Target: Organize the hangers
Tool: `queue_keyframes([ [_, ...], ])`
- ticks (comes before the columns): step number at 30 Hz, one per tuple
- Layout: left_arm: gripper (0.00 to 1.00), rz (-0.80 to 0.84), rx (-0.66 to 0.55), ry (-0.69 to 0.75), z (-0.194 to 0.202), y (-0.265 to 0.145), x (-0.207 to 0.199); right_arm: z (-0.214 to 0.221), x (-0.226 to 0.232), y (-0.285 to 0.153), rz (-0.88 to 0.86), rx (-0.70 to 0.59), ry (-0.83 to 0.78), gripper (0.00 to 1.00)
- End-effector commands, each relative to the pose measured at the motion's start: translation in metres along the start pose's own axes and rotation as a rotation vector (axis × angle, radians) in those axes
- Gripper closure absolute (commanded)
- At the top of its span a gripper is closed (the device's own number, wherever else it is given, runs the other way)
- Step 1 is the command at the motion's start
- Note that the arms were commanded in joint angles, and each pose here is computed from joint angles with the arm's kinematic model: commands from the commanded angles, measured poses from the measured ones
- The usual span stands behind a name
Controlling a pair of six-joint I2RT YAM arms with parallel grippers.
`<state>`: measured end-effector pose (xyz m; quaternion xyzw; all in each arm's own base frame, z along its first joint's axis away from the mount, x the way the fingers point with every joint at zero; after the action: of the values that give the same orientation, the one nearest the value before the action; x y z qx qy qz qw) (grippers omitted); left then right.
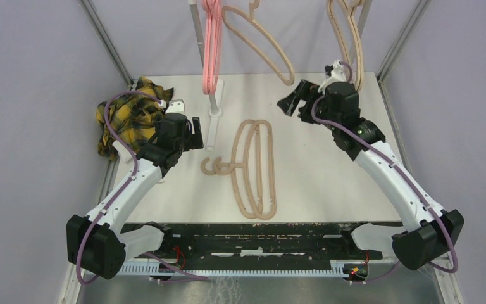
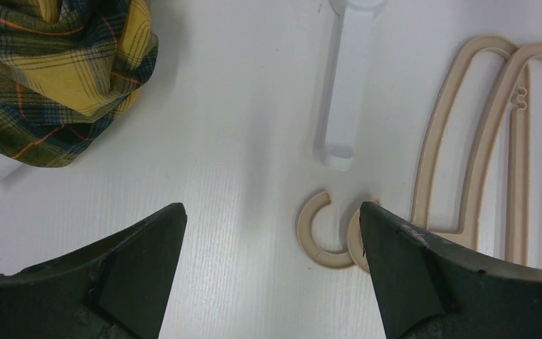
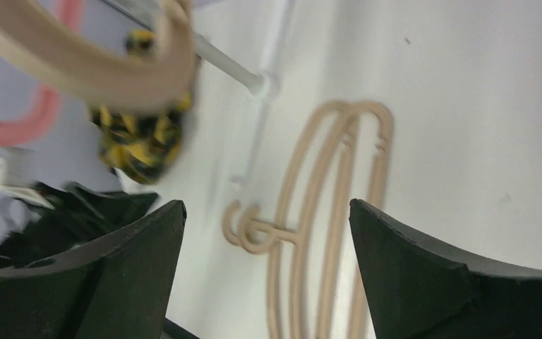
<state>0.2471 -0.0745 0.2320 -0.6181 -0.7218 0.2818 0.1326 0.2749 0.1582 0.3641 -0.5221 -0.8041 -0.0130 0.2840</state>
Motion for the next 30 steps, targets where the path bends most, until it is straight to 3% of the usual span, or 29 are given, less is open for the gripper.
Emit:
queue_keyframes([
  [1,0.01,0.005,-0.033,0.046,-0.008,0.001,0.001,0.058,-0.023,-0.008,0.091,0.187,-0.157,0.08],
  [5,0.01,0.008,-0.030,0.043,-0.008,0.001,0.000,0.120,-0.009,-0.009,0.096,0.372,-0.316,0.10],
  [11,0.01,0.005,-0.033,0.040,-0.008,0.001,0.000,0.188,0.023,0.019,0.109,0.535,-0.521,0.16],
  [15,0.01,0.009,-0.035,0.039,-0.009,0.000,0.000,0.221,0.036,0.049,0.100,0.611,-0.590,0.27],
  [21,0.01,0.010,-0.036,0.040,-0.009,0.000,0.000,0.263,0.036,0.080,0.120,0.672,-0.594,0.33],
  [30,0.01,0.005,-0.030,0.047,-0.007,0.001,0.001,0.296,0.016,0.088,0.182,0.721,-0.601,0.40],
])
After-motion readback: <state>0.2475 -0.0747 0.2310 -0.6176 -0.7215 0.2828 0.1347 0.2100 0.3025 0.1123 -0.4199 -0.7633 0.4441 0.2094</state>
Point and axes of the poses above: each gripper's point midway between its finger pads, its own y axis out along the fingers, its own x axis along the line the jaws close on, z = x × y, the point moved 10 cm from there along -y, back along the fingers, and after that the axes turned 10 degrees about -y, right-handed, at the moved point
